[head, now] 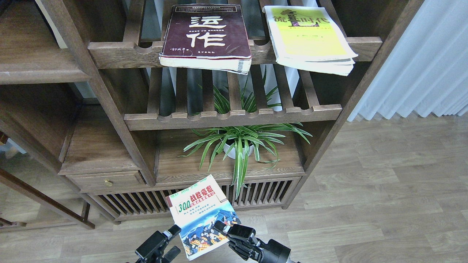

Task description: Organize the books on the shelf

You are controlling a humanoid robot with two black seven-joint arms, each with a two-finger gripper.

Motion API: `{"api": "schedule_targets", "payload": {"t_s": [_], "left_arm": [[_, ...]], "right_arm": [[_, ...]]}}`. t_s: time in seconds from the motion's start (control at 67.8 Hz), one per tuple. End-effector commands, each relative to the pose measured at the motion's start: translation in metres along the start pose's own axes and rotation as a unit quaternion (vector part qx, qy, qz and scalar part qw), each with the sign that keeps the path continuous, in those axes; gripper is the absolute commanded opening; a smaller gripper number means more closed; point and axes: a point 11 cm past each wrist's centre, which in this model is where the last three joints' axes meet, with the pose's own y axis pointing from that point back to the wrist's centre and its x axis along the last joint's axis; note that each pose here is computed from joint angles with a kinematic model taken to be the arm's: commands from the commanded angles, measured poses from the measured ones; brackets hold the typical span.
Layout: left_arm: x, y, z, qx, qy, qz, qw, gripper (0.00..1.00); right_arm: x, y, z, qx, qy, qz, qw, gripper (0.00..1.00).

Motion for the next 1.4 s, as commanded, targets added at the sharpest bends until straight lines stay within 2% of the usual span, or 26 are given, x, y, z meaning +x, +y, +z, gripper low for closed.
{"api": "schedule_targets", "payload": {"t_s": [0.0,0.324,0.368,0.383,0.398,0.427,0.472,0.545,0.619,0.973,1.385], "left_arm": [[-0.009,-0.023,-0.003,0.001,0.003,-0.021,1.0,1.0],[-0.012,-0.062,-0.033,0.012,0.032,-0.04,0.999,1.0],[-0.013,-0.065,-0.035,0.012,0.035,-0.042,0.998,0.97],[-0.013,-0.066,-0.035,0.011,0.037,-0.043,0.998,0.95],[-0.014,-0.066,-0.033,0.006,0.036,-0.044,0.998,0.87],[-0.015,-0.066,-0.033,0.005,0.037,-0.046,0.998,0.84],[-0.016,-0.068,-0.032,0.007,0.036,-0.048,0.998,0.85],[-0.017,-0.068,-0.032,0.008,0.035,-0.049,0.998,0.95],[-0.014,-0.064,-0.031,0.004,0.037,-0.045,0.998,1.0],[-0.016,-0.045,-0.041,0.002,0.059,-0.05,0.997,1.0],[-0.022,-0.024,-0.021,-0.037,0.065,-0.06,0.995,1.0]], "right_arm": [[-0.002,-0.003,0.008,-0.01,-0.009,-0.006,1.0,0.04],[-0.011,-0.008,0.007,-0.008,-0.017,-0.024,1.0,0.04],[-0.011,-0.008,0.007,-0.008,-0.017,-0.024,1.0,0.04],[-0.011,-0.008,0.007,-0.008,-0.017,-0.024,1.0,0.04],[-0.011,-0.008,0.008,-0.009,-0.018,-0.024,1.0,0.04],[-0.011,-0.008,0.007,-0.008,-0.017,-0.024,1.0,0.04],[-0.011,-0.009,0.007,-0.008,-0.017,-0.024,1.0,0.04],[-0.012,-0.009,0.006,-0.006,-0.021,-0.026,0.999,0.04],[-0.013,-0.008,0.004,0.003,-0.032,-0.032,0.999,0.04],[-0.015,-0.008,0.002,0.033,-0.095,-0.055,0.993,0.04],[-0.008,-0.005,0.01,0.037,-0.121,-0.052,0.991,0.04]]}}
